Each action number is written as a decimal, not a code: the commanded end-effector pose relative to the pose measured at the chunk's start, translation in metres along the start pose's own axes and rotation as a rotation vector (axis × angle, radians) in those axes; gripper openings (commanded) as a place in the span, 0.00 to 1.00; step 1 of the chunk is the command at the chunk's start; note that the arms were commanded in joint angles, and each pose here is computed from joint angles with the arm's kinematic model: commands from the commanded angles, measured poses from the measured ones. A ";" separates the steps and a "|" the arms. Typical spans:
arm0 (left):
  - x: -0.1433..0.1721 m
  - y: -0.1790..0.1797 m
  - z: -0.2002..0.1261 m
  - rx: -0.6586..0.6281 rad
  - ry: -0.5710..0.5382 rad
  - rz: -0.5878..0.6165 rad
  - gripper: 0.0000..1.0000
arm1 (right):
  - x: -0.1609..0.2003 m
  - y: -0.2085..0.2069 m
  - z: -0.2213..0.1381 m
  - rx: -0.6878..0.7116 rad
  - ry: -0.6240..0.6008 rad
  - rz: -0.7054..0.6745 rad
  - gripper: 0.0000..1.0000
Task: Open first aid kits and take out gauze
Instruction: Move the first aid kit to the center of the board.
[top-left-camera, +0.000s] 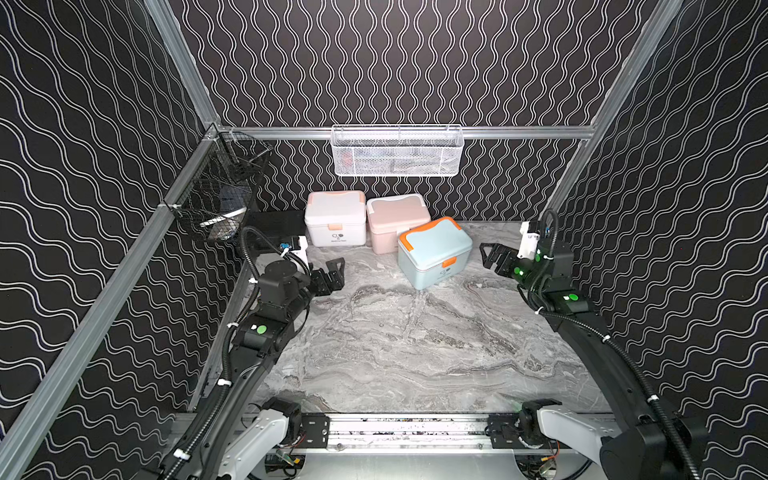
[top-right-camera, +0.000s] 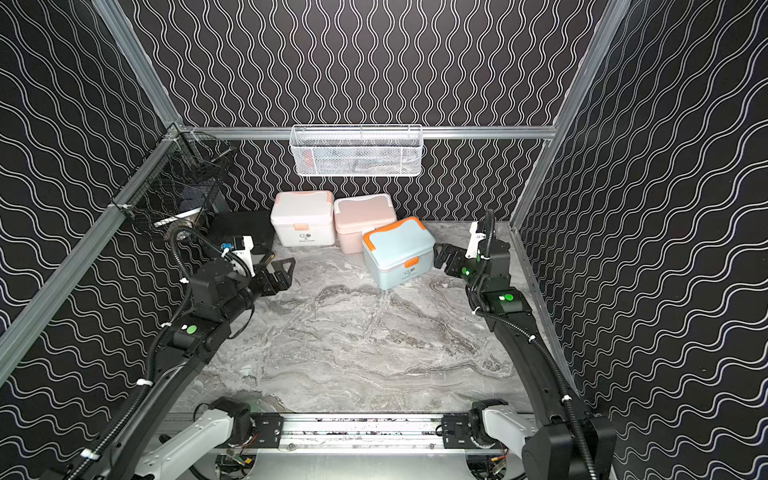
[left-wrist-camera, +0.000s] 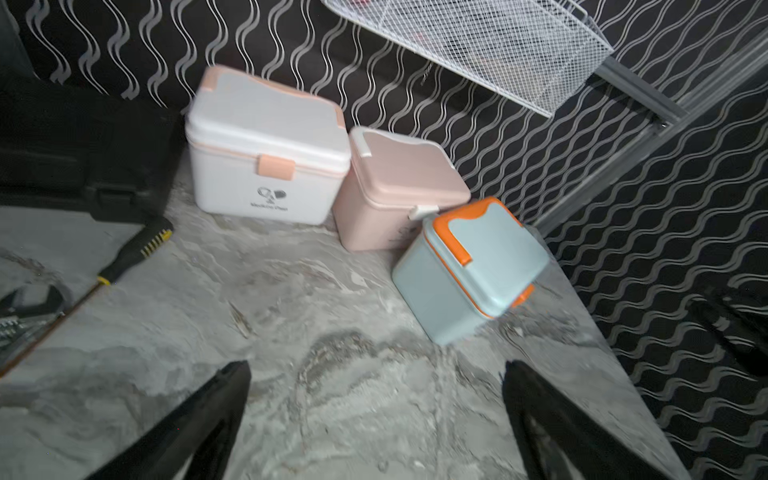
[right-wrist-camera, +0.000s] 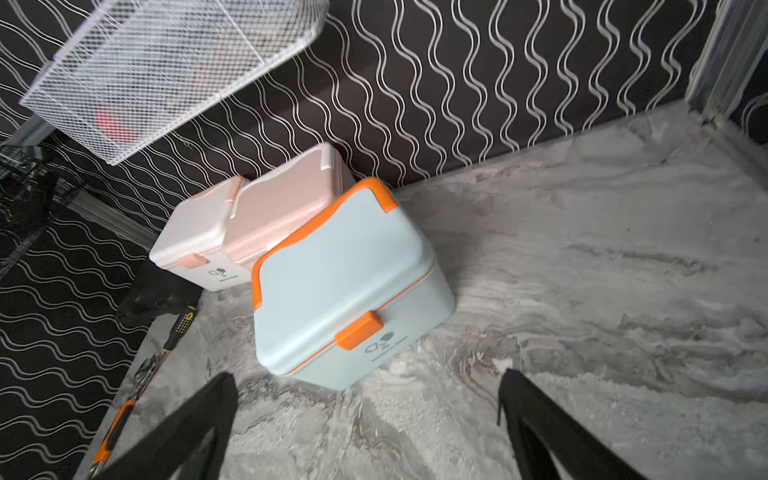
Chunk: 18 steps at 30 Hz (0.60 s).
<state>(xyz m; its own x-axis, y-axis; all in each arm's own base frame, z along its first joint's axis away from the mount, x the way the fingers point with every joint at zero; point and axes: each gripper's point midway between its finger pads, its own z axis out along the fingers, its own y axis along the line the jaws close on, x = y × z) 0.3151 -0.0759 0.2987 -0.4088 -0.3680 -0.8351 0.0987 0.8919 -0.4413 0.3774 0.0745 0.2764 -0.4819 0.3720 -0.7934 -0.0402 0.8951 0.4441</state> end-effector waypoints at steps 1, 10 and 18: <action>0.033 -0.015 -0.012 0.103 0.151 -0.059 0.99 | 0.027 -0.012 0.003 0.042 0.132 0.122 1.00; 0.053 0.009 0.013 0.016 0.156 -0.267 0.99 | 0.016 -0.009 0.039 -0.029 0.188 0.152 1.00; 0.057 -0.005 0.067 0.115 0.185 -0.362 0.99 | 0.001 -0.011 0.090 -0.037 0.225 0.115 1.00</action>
<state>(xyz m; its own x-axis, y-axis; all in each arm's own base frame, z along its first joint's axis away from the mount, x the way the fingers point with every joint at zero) 0.3342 -0.1082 0.2068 -0.6359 -0.5431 -0.5483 -0.0481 0.7370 -0.6742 0.4432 0.0840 0.2296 -0.6703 0.4264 -0.6074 0.0332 0.8349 0.5494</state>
